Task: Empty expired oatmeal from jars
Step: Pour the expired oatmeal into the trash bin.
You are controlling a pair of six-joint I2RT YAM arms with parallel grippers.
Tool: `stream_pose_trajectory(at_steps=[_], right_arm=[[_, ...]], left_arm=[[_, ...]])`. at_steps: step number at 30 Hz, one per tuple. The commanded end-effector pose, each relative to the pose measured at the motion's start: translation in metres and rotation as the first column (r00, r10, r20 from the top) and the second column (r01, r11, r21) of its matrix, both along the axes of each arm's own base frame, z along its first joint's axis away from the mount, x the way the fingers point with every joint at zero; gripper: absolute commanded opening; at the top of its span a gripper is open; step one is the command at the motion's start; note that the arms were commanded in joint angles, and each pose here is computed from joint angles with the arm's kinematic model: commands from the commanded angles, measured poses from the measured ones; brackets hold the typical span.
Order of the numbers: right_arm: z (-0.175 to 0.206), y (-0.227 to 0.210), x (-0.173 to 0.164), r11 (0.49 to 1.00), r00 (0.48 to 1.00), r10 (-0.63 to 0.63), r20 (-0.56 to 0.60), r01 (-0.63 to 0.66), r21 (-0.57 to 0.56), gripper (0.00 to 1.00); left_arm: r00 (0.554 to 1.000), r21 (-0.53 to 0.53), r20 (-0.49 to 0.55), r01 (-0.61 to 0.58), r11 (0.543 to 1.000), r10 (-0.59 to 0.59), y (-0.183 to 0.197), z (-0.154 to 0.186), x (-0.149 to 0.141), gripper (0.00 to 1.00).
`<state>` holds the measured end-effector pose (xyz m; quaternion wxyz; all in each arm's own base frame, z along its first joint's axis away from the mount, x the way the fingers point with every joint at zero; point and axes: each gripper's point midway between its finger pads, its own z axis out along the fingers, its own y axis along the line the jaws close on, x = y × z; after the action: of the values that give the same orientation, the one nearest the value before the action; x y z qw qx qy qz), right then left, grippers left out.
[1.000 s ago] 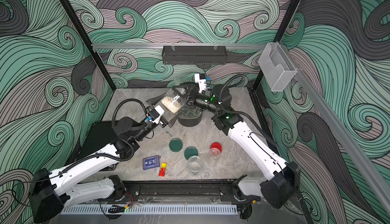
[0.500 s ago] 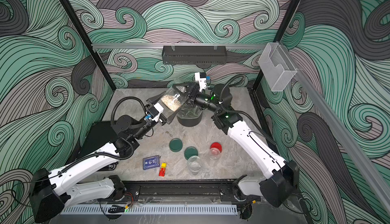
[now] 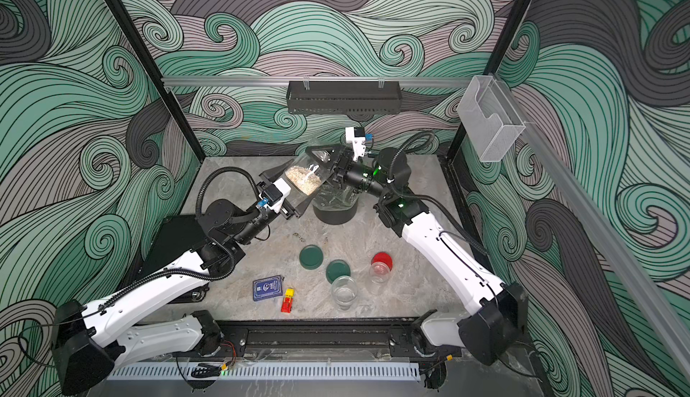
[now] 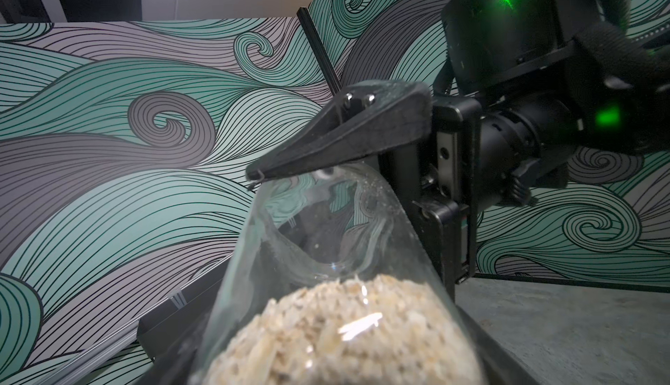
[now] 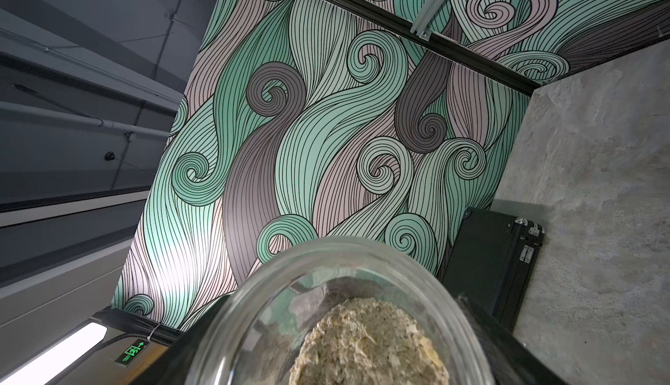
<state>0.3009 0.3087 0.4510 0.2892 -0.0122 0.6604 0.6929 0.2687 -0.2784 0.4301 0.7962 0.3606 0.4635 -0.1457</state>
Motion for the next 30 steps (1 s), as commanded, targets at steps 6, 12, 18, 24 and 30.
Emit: stream_pose_trajectory(at_steps=[6, 12, 18, 24, 30], right_arm=[[0.022, -0.002, -0.004, 0.999, 0.995, -0.003, 0.102, -0.002, 0.053, 0.86], [0.017, -0.007, -0.002, 0.999, 0.994, -0.016, 0.109, 0.012, 0.042, 0.97], [0.010, -0.011, 0.000, 0.999, 0.993, -0.032, 0.111, 0.030, 0.022, 0.99], [-0.001, -0.018, 0.008, 0.998, 0.994, -0.060, 0.088, 0.059, 0.012, 0.99], [-0.006, -0.025, 0.016, 0.996, 0.993, -0.090, 0.075, 0.090, 0.003, 0.99]], left_arm=[[1.000, -0.043, -0.028, 0.004, 0.999, -0.005, -0.005, 0.015, 0.006, 0.00], [0.997, -0.066, -0.072, -0.036, 0.997, 0.032, -0.003, 0.015, 0.022, 0.00], [0.995, -0.075, -0.099, -0.039, 0.996, 0.031, -0.004, 0.013, 0.027, 0.00], [0.993, -0.076, -0.111, -0.042, 0.996, 0.033, -0.004, 0.014, 0.029, 0.00], [0.992, -0.088, -0.119, -0.047, 0.995, 0.037, -0.004, 0.014, 0.032, 0.00]])
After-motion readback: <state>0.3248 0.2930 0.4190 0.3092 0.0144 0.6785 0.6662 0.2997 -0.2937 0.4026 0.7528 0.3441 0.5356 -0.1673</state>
